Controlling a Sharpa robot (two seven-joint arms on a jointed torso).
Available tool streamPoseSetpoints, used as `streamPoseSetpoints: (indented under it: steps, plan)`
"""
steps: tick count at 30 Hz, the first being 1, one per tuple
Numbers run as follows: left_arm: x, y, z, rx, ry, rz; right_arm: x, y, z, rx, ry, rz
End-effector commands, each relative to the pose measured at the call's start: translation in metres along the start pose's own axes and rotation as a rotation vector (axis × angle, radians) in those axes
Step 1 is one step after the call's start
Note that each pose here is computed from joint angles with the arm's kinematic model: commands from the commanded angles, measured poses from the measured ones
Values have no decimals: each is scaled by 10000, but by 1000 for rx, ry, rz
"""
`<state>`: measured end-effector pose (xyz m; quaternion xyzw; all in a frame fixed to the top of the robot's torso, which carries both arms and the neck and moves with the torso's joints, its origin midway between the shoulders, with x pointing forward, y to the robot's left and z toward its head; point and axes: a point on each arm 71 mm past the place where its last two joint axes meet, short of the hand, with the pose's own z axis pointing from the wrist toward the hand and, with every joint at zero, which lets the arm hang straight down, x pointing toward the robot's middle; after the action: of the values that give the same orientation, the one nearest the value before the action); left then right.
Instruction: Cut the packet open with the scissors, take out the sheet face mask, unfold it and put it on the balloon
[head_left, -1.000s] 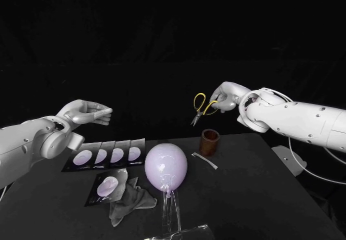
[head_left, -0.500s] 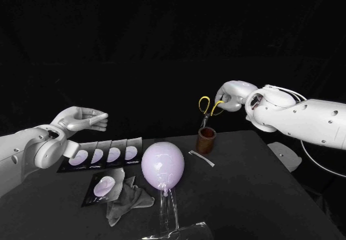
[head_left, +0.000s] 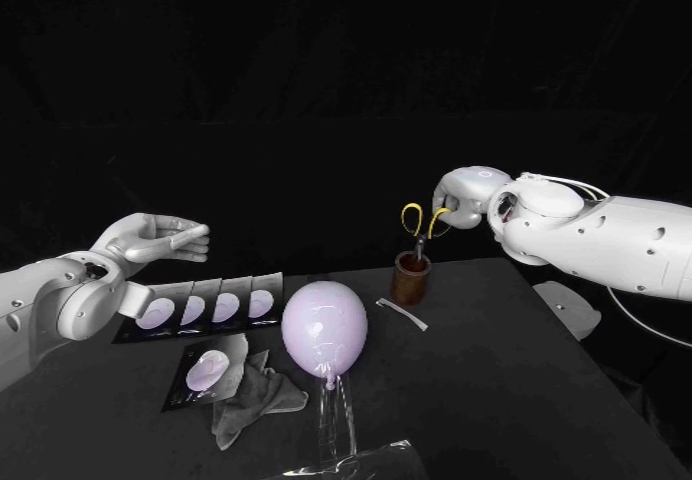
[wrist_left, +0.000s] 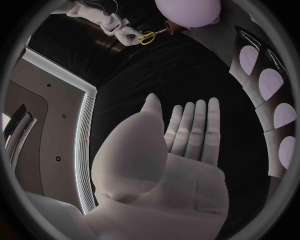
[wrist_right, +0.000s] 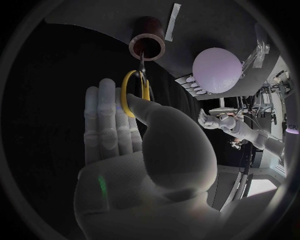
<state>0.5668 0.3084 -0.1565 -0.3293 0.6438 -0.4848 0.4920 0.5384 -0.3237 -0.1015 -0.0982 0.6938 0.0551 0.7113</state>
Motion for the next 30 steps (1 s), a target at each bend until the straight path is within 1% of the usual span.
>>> streamPoseSetpoints:
  steps: [1,9,15,18,25,30]
  plan:
    - [11,-25,-1,20,-3,-20,52,17,15,5,22,-63]
    - [18,-28,-13,20,4,-25,309,141,51,-18,55,-59]
    - [8,-24,-25,19,5,-26,460,194,80,-25,53,-16]
    - [7,-22,-28,17,7,-27,505,198,88,-25,58,7]
    - [8,-19,-32,14,13,-29,613,190,85,-14,95,51]
    - [2,-15,-37,13,13,-30,631,179,68,-11,96,59]
